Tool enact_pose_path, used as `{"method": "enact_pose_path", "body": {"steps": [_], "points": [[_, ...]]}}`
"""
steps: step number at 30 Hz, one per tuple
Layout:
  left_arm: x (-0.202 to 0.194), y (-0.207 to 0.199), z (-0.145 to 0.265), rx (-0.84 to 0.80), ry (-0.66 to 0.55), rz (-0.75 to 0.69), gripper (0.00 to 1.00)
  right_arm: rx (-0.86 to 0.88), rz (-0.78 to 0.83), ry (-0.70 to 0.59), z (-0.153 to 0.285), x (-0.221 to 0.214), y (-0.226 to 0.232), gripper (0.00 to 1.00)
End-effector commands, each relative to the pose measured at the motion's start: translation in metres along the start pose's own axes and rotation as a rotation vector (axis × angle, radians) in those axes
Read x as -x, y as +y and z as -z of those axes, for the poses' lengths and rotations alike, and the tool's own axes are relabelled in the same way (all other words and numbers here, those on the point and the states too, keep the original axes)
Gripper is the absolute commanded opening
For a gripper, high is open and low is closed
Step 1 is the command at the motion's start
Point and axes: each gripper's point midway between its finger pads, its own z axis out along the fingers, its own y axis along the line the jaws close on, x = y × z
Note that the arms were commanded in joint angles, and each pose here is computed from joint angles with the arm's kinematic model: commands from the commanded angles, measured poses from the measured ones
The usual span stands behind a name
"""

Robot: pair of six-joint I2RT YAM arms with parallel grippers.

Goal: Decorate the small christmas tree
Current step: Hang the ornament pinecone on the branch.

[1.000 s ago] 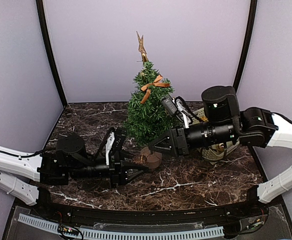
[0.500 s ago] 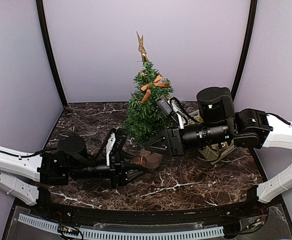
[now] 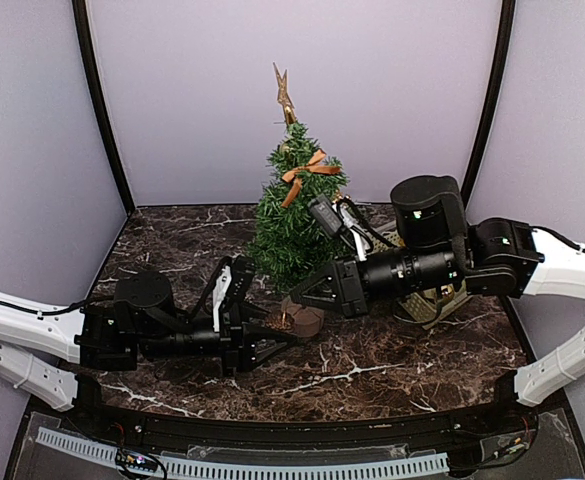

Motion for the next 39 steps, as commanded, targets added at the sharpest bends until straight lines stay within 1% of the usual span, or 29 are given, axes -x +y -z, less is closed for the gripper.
{"method": "enact_pose_path", "body": {"steps": [1, 8, 10, 16, 22, 28, 32, 39], "points": [[0.003, -0.011, 0.002, -0.042, 0.015, -0.002, 0.37, 0.018, 0.033, 0.001, 0.001, 0.001, 0.007, 0.0], [-0.009, -0.026, 0.005, -0.132, 0.089, -0.016, 0.37, 0.035, 0.056, 0.019, 0.003, -0.002, 0.01, 0.0], [-0.009, -0.027, 0.006, -0.133, 0.099, -0.016, 0.37, 0.04, 0.055, 0.031, 0.002, -0.004, 0.011, 0.0], [-0.005, -0.018, 0.006, -0.071, 0.113, -0.002, 0.37, -0.005, 0.053, 0.027, 0.001, -0.007, 0.001, 0.0], [-0.005, 0.0, 0.006, -0.022, 0.117, 0.065, 0.37, -0.088, 0.032, -0.01, 0.001, -0.002, -0.014, 0.0], [-0.002, 0.005, 0.0, -0.043, 0.133, 0.1, 0.39, -0.088, 0.029, -0.035, -0.002, 0.001, -0.016, 0.0], [0.002, 0.009, -0.002, -0.043, 0.137, 0.103, 0.39, -0.123, 0.023, -0.041, -0.006, 0.003, -0.023, 0.0], [0.009, 0.017, 0.002, -0.046, 0.135, 0.118, 0.4, -0.142, 0.009, -0.096, -0.012, 0.012, -0.028, 0.0]]}}
